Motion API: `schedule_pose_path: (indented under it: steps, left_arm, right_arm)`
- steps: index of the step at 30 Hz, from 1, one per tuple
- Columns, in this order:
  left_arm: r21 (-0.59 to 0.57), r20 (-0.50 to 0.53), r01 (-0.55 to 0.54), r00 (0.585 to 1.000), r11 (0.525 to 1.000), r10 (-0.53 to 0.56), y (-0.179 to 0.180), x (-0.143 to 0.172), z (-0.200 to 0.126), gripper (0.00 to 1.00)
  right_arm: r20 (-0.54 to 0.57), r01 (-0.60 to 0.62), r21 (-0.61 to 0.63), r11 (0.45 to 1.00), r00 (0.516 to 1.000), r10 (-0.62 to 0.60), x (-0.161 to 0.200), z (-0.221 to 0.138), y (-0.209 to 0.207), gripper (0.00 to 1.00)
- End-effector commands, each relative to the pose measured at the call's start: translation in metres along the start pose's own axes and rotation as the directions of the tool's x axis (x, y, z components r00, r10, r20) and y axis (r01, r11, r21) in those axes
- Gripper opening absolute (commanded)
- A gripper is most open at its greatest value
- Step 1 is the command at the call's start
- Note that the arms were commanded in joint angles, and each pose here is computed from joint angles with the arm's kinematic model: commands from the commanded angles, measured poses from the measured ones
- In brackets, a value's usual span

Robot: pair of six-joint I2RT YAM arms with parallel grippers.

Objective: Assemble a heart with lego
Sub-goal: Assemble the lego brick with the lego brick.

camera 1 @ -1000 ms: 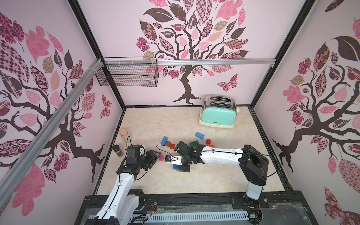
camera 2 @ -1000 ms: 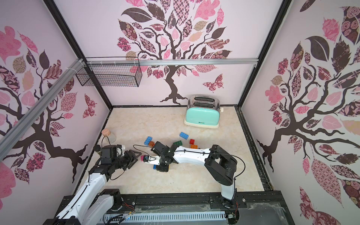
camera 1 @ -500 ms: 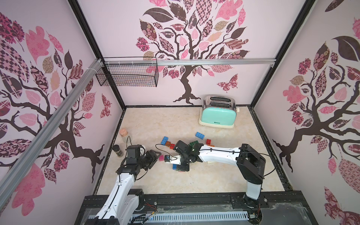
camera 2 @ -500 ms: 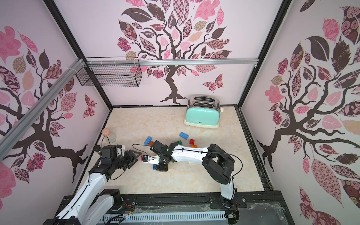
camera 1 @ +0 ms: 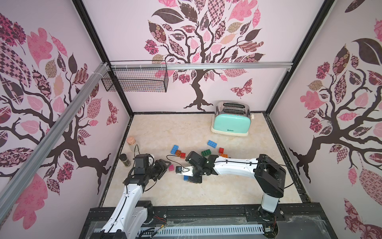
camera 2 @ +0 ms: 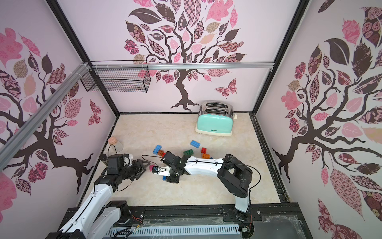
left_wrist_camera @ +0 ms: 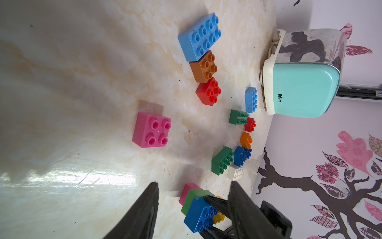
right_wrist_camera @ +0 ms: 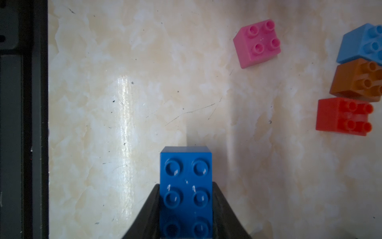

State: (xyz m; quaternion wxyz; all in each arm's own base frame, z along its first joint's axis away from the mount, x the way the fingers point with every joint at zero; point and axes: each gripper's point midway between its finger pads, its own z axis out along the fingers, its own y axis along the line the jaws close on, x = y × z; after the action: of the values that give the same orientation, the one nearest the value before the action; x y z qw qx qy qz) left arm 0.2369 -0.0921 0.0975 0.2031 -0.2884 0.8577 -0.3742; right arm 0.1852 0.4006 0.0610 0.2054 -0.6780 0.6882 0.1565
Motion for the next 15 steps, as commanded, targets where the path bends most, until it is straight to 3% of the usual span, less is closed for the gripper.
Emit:
schedule_pose_path:
  steps: [1, 7, 15]
  left_arm:
    - [0.006, 0.007, 0.000, 1.000, 1.000, 0.000, 0.000, 0.000, -0.001, 0.57]
    - [0.004, 0.013, -0.001, 1.000, 1.000, 0.001, 0.000, -0.001, -0.002, 0.57]
    - [0.005, 0.020, -0.002, 1.000, 1.000, 0.001, 0.000, -0.001, -0.003, 0.57]
  right_arm:
    - [0.026, -0.013, -0.023, 1.000, 1.000, 0.014, -0.009, -0.013, 0.001, 0.23]
    - [0.081, -0.008, 0.010, 1.000, 0.997, 0.008, -0.031, -0.024, -0.010, 0.23]
    - [0.080, -0.040, 0.012, 0.999, 0.996, 0.039, -0.031, -0.009, -0.014, 0.24]
